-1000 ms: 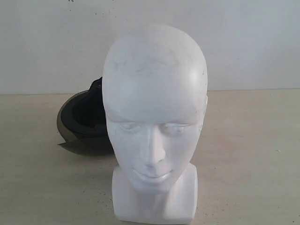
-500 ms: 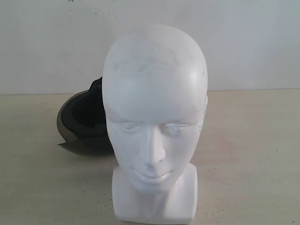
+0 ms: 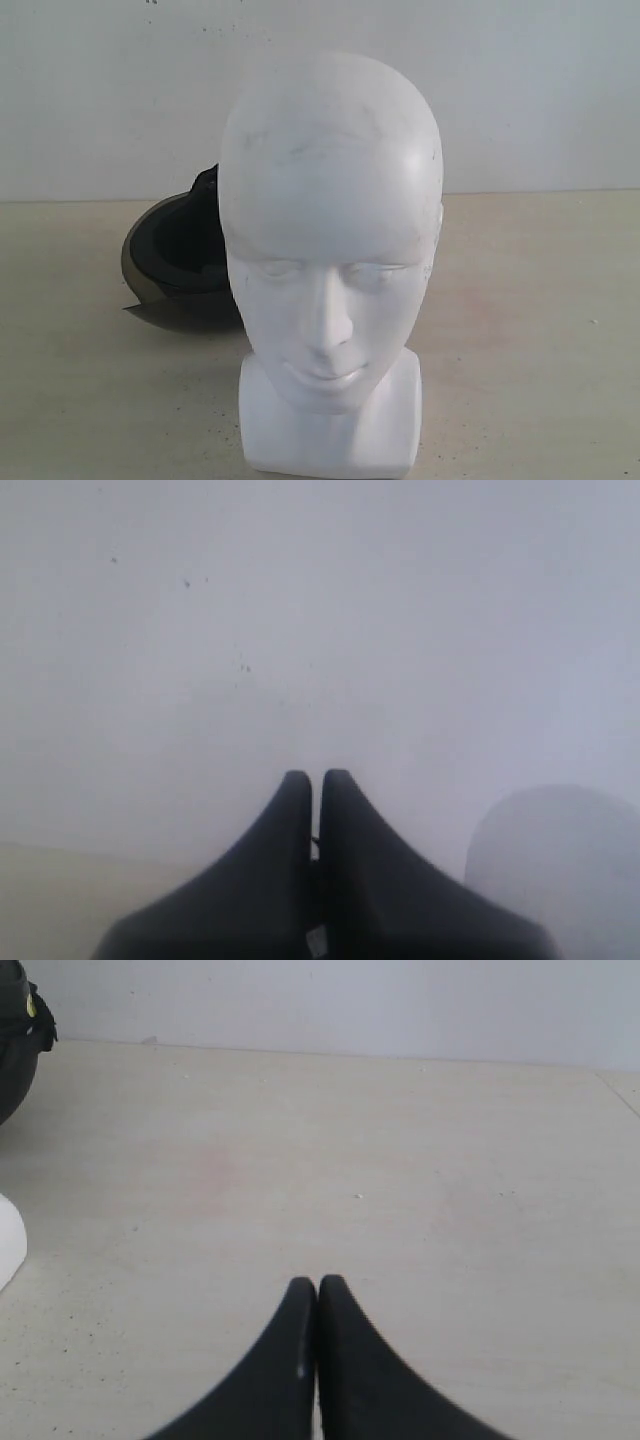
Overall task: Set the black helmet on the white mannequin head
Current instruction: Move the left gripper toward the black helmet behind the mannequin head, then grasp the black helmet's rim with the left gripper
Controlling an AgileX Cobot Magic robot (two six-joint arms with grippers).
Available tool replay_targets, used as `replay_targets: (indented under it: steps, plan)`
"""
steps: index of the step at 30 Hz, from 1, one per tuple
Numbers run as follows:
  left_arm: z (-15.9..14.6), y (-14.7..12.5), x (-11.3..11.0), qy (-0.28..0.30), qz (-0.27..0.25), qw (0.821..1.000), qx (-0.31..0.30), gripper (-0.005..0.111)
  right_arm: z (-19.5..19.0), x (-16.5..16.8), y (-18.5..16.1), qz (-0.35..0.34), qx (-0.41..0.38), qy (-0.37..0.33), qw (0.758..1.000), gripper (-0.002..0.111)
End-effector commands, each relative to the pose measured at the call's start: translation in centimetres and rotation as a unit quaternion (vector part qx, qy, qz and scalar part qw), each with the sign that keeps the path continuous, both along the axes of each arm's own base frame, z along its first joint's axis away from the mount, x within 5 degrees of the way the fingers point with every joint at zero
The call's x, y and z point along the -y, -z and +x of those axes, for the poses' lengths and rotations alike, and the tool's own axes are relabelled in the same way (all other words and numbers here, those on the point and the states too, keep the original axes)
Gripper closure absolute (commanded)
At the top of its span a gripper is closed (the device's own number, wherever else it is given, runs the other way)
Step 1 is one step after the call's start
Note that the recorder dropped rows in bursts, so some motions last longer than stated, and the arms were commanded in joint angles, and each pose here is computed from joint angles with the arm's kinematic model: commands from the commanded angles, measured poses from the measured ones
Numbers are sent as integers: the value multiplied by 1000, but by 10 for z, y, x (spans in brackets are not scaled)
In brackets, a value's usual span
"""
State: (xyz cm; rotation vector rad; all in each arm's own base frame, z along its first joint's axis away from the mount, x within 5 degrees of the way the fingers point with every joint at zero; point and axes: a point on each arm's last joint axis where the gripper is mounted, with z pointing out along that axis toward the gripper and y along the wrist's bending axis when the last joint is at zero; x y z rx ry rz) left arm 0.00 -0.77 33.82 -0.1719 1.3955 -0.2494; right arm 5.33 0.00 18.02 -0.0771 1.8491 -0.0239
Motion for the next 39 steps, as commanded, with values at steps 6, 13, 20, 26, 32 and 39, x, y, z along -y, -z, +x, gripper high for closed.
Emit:
replay_targets:
  steps: [6,13,20,26,32,39]
  plan:
    - [8,-40,1,28,-105,994,24,102,0,0,-1,-2,4,1,1000,108]
    - [114,-83,11,101,2,965,-240,102,0,0,-1,-2,4,1,1000,108]
    - [222,-83,13,188,104,898,-385,102,0,0,-1,-2,4,1,1000,108]
    - [294,-43,13,296,107,845,-432,102,0,0,-1,-2,4,1,1000,108]
    - [333,11,15,386,148,787,-459,102,0,0,-1,-2,4,1,1000,108]
    - [357,56,20,491,218,739,-407,102,0,0,-1,-2,4,1,1000,108]
